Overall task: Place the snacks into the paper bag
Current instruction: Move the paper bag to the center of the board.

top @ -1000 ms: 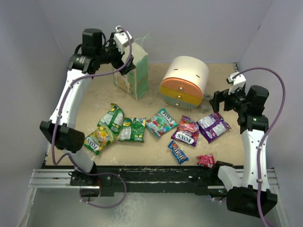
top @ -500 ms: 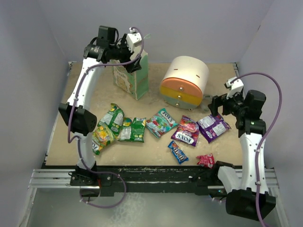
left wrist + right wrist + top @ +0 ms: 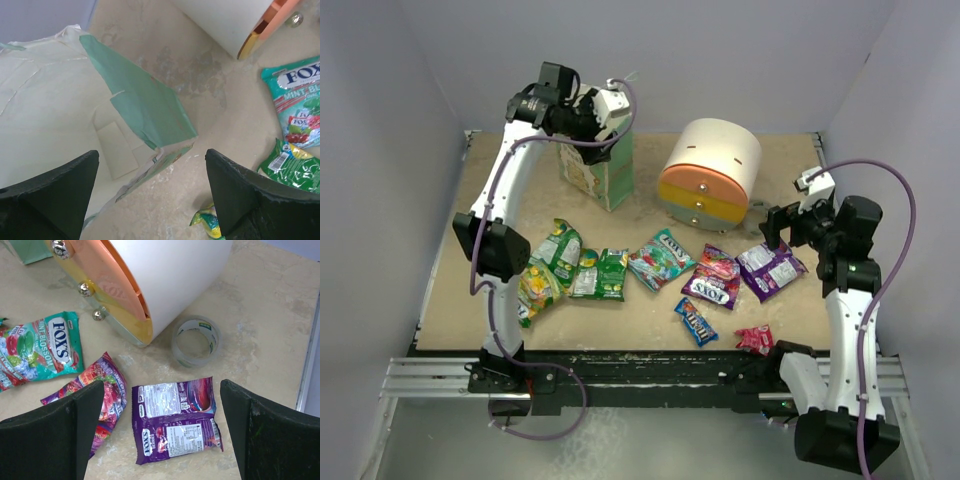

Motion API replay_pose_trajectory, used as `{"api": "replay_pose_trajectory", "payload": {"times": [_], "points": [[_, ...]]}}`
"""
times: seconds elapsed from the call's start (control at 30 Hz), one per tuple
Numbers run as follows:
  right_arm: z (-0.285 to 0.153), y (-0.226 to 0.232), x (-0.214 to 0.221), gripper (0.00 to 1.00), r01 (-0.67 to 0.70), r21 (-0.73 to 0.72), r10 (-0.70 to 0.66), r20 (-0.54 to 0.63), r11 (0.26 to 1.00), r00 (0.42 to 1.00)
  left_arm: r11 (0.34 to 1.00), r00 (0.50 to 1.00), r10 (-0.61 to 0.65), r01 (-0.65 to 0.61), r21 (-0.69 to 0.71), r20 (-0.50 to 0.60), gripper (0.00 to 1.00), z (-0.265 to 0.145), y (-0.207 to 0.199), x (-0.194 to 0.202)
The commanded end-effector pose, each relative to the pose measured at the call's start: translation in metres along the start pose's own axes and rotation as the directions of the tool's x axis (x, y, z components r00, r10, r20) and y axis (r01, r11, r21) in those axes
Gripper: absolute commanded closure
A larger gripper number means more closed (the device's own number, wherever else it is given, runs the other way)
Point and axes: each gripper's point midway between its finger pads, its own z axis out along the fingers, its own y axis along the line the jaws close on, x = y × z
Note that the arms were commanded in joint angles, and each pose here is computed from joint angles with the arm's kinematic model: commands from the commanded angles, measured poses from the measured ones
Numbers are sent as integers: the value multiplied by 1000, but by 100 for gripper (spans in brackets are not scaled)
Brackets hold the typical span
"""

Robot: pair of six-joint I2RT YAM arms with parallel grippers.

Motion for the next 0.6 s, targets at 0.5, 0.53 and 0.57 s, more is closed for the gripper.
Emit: {"api": "replay_pose_trajectory", "payload": {"times": [0.5,0.53,0.57], "points": [[0,5,-7,0,35,-24,-34,56,999,998,994,985,106,-111,-27,-138,50,-34,-6,16],[0,6,-8,0,35,-28,-33,56,999,998,994,984,104,-109,-28,-145,52,-36,-7,18],[1,6,-8,0,34,-30,-32,55,999,998,994,983,99,-104,-25,-154,54,-38,-9,20]]}}
